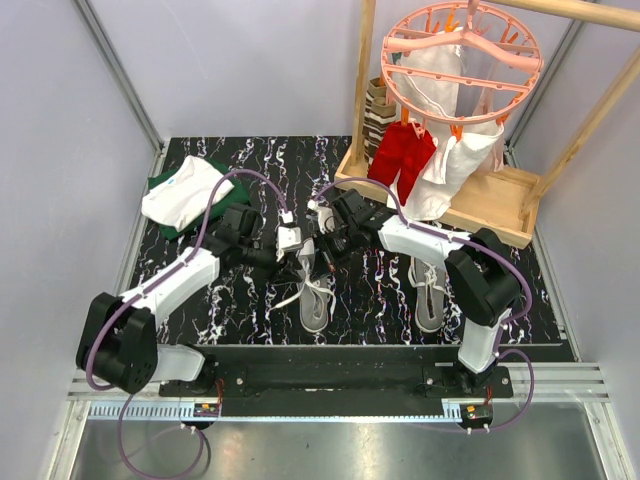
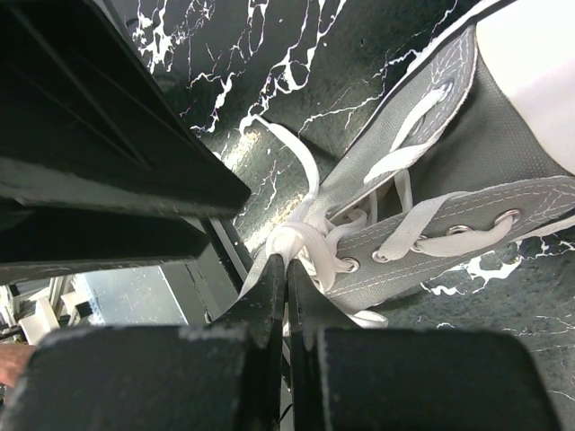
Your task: Tie the shoes
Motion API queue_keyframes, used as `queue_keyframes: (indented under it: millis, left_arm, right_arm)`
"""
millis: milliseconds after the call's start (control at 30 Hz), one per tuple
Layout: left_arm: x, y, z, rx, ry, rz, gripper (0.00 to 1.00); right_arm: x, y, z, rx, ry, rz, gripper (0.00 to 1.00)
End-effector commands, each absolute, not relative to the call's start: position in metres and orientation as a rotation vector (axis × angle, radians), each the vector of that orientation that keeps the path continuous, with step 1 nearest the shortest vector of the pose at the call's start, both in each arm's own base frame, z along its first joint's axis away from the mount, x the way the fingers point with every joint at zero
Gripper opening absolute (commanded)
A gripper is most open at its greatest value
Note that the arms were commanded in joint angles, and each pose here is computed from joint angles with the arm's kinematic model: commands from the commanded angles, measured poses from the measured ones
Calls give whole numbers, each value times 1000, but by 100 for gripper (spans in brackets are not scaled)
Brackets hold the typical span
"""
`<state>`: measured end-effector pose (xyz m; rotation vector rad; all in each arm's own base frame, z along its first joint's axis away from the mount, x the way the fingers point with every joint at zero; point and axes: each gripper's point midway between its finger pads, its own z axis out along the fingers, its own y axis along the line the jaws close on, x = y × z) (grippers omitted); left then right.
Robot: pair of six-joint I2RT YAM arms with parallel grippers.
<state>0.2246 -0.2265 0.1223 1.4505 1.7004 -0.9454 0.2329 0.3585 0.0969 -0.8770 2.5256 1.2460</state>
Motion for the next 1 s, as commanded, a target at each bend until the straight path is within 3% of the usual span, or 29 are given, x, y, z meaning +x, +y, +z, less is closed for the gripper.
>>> queue_keyframes:
  millis: [0,567,833,967]
  left_arm:
    - [236,-244,146,1490,1527,-993,38]
    - [238,-259,125,1428,1640,-1024,20]
    - [228,-252,117,1391,1755,-1047,19]
    - [223,-248,115,1360,1790,-1053,23]
  right_arm:
    - [238,360,126,-910,2406,1271,0]
    - [237,361,135,-911,2385,1283,0]
    - [237,358,134,-906,2386,1266,0]
    - [238,360,138,-910,2367,1273,0]
